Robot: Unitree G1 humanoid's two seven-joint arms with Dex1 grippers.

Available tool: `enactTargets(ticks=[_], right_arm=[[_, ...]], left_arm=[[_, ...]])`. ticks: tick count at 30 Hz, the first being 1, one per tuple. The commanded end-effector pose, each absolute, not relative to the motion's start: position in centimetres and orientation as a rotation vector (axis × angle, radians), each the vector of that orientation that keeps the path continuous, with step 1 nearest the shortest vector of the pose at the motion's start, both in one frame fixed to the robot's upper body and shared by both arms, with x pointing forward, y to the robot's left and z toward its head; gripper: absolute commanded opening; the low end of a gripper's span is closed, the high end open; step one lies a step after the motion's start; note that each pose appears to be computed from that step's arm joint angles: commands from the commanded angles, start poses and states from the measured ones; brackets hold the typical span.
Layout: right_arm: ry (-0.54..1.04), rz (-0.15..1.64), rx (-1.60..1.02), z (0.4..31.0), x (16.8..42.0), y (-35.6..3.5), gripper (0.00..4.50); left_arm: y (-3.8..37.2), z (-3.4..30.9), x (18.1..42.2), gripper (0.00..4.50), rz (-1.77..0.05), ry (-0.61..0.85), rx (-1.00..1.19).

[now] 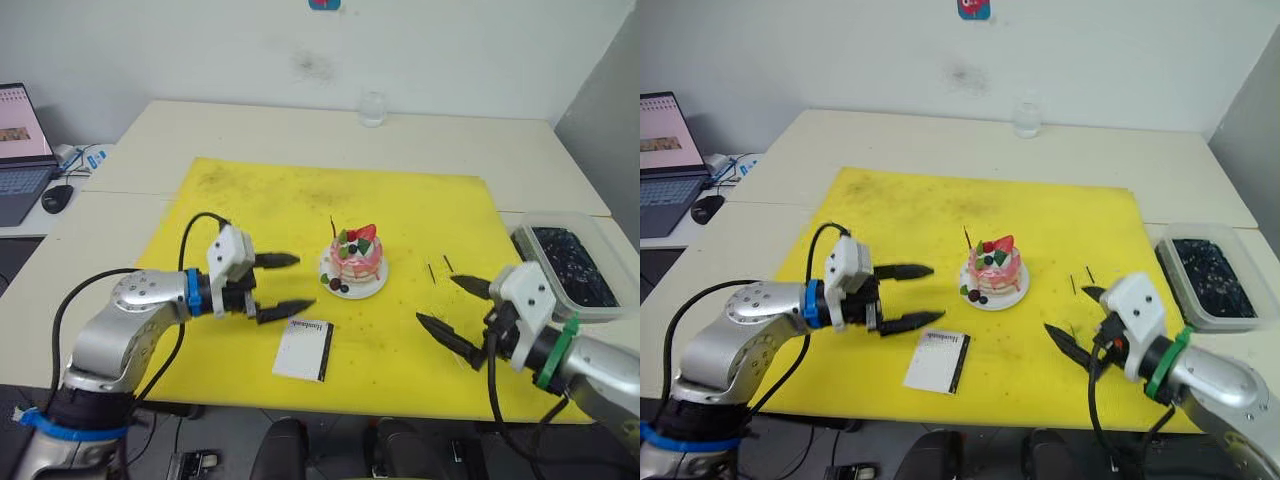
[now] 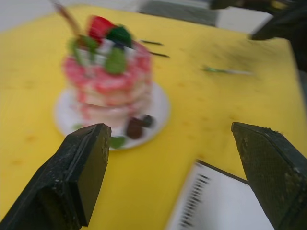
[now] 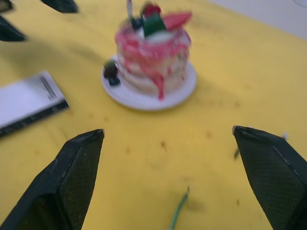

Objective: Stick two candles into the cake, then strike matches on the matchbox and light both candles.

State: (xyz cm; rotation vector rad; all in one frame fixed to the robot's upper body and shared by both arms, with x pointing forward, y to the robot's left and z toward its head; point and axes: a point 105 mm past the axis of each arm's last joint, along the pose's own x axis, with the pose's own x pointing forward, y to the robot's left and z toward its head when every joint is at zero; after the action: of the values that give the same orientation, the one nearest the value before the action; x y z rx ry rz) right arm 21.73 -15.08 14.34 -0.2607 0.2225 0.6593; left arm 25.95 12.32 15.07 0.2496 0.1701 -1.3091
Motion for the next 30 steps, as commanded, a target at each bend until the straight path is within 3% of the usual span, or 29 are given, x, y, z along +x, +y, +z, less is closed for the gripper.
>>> enactTargets(ticks=[1,10,20,23,30], right_arm=[[0.211,0.609,-0.278,13.2,20.6,-15.6,4.50],[0.302,0.462,-0.199,9.3,18.7,-17.0,4.50],[0.275,0.435,-0.224,9.0,20.4,-15.8,4.50],[0.317,0.433,-0.222,8.4,20.3,-15.7,3.88],[0.373,0.429,-0.204,7.6,19.9,-15.5,1.28]], left_arm=[[9.6,16.3,24.0,4.47,-1.430,0.114,0.240],[7.9,15.9,22.9,4.47,-1.479,0.110,0.194],[7.3,15.5,22.8,4.47,-1.475,0.090,0.192],[7.2,15.5,22.7,4.50,-1.473,0.087,0.190],[7.1,15.5,22.7,4.50,-1.468,0.091,0.183]])
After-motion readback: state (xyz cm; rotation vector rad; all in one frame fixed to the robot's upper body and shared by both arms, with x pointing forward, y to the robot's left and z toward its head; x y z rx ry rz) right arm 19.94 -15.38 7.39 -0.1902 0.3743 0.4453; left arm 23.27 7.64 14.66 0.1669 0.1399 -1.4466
